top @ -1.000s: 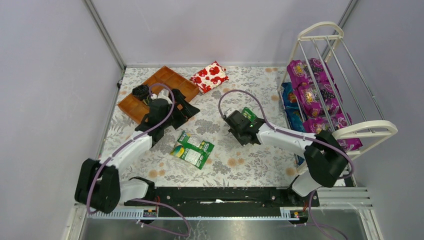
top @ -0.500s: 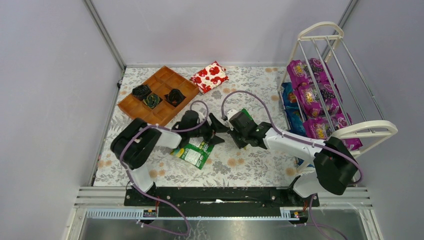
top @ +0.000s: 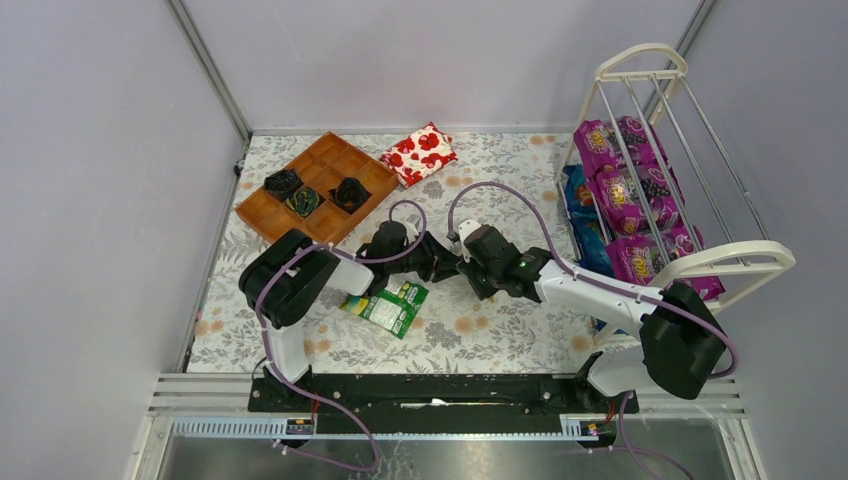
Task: Place and organize the candy bags onto the shelf
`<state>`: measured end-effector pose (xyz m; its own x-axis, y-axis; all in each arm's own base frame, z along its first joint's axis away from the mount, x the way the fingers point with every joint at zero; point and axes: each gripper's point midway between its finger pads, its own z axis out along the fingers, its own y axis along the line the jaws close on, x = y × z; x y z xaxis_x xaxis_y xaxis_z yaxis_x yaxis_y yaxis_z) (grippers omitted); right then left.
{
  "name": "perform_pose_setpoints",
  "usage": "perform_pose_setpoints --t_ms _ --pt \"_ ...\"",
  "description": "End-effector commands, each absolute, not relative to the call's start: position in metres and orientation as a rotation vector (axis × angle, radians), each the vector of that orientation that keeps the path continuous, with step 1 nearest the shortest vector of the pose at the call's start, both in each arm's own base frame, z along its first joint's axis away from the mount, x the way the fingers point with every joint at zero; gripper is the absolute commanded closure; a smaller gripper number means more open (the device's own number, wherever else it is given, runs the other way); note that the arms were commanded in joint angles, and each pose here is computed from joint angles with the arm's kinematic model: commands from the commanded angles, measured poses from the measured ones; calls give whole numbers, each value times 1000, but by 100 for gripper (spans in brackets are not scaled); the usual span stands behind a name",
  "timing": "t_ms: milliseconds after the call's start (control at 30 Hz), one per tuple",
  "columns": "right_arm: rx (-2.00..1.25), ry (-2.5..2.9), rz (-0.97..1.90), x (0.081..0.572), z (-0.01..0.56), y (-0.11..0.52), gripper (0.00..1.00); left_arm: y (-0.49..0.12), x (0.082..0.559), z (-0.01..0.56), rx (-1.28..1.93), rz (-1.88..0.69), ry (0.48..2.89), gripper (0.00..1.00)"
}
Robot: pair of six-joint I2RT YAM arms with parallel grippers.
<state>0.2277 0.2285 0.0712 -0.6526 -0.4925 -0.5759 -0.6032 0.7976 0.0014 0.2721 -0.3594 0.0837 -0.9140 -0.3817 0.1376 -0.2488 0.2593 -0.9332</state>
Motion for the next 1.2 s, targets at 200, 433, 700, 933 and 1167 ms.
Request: perform_pose_setpoints --t_ms 200,433,700,933,1167 --pt "-714 2393 203 237 79 225 68 -363 274 107 -488 -1742 2347 94" --pt "-796 2278 12 244 81 229 16 -360 264 120 -524 -1804 2339 93" --pt "-794 2134 -338 273 79 229 18 -360 258 128 -539 -1861 2338 92" --pt "-778 2031 -462 286 85 228 30 -357 253 123 -569 -1874 2358 92" --pt "-817 1988 -453 288 85 231 49 -353 254 125 -579 -1895 2350 89"
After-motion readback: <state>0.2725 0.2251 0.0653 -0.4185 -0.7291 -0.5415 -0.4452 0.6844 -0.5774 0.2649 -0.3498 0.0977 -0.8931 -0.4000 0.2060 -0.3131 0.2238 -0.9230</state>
